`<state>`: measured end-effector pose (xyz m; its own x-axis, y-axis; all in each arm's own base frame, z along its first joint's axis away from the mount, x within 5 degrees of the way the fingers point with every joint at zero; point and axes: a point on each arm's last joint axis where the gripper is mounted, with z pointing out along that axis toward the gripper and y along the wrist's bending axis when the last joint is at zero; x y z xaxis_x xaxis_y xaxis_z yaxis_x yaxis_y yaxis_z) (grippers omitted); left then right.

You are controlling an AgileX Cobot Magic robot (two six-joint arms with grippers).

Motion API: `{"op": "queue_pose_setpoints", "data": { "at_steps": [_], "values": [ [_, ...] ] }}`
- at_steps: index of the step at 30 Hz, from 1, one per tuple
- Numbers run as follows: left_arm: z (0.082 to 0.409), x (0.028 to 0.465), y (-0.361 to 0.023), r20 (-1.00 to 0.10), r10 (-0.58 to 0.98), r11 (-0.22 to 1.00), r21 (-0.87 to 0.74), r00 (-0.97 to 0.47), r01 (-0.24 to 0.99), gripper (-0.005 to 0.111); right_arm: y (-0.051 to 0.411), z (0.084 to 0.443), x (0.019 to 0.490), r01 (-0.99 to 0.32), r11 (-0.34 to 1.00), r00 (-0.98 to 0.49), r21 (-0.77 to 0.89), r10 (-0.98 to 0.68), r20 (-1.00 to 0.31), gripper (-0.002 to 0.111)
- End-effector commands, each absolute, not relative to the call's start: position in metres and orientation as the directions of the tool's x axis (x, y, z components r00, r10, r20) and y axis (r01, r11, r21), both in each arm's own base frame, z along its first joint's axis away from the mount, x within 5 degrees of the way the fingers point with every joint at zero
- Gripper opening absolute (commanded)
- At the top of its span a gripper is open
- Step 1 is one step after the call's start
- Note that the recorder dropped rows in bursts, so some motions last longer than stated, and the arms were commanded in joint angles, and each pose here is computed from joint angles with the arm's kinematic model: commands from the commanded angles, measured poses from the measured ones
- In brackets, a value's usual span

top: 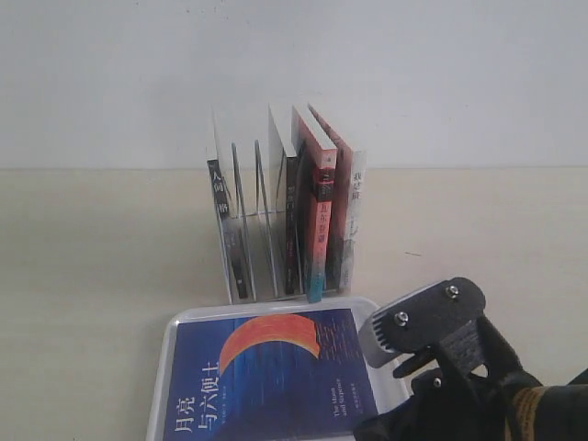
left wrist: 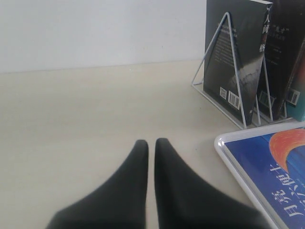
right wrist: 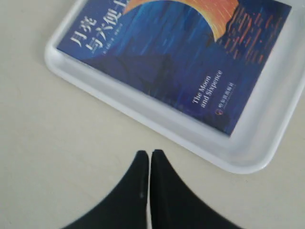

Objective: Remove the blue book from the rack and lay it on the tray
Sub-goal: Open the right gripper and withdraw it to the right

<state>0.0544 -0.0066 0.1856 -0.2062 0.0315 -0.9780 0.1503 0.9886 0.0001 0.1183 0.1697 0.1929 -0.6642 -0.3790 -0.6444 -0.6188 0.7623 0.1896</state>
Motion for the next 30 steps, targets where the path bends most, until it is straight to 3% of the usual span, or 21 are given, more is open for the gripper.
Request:
{"op": "queue_pose_setpoints", "data": {
  "at_steps": [1,14,18,23,30],
  "values": [
    [0.187,0.054,-0.007,-0.980,0.031,0.989,0.001,-0.199,0.149,0.004,0.170,0.194,0.118,-0.607,0.762,-0.674,0.223,-0.346,-0.653,0.000],
    [0.187,0.054,-0.007,-0.980,0.031,0.989,0.001,-0.199,0.149,0.004,0.170,0.195,0.118,-0.606,0.765,-0.674,0.220,-0.346,-0.653,0.000],
    [0.187,0.054,-0.007,-0.980,0.031,0.989,0.001,-0.199,0.149,0.004,0.158,0.213,0.112,-0.606,0.762,-0.647,0.227,-0.307,-0.698,0.000],
    [0.187,0.054,-0.007,-0.980,0.031,0.989,0.001,-0.199,0.149,0.004,0.114,0.235,0.108,-0.527,0.769,-0.583,0.363,-0.016,-0.813,0.000],
    [0.187,0.054,-0.007,-0.980,0.031,0.989,0.001,-0.199,0.149,0.004,0.050,0.211,0.083,-0.345,0.814,-0.436,0.468,0.303,-0.847,0.000]
  ]
}}
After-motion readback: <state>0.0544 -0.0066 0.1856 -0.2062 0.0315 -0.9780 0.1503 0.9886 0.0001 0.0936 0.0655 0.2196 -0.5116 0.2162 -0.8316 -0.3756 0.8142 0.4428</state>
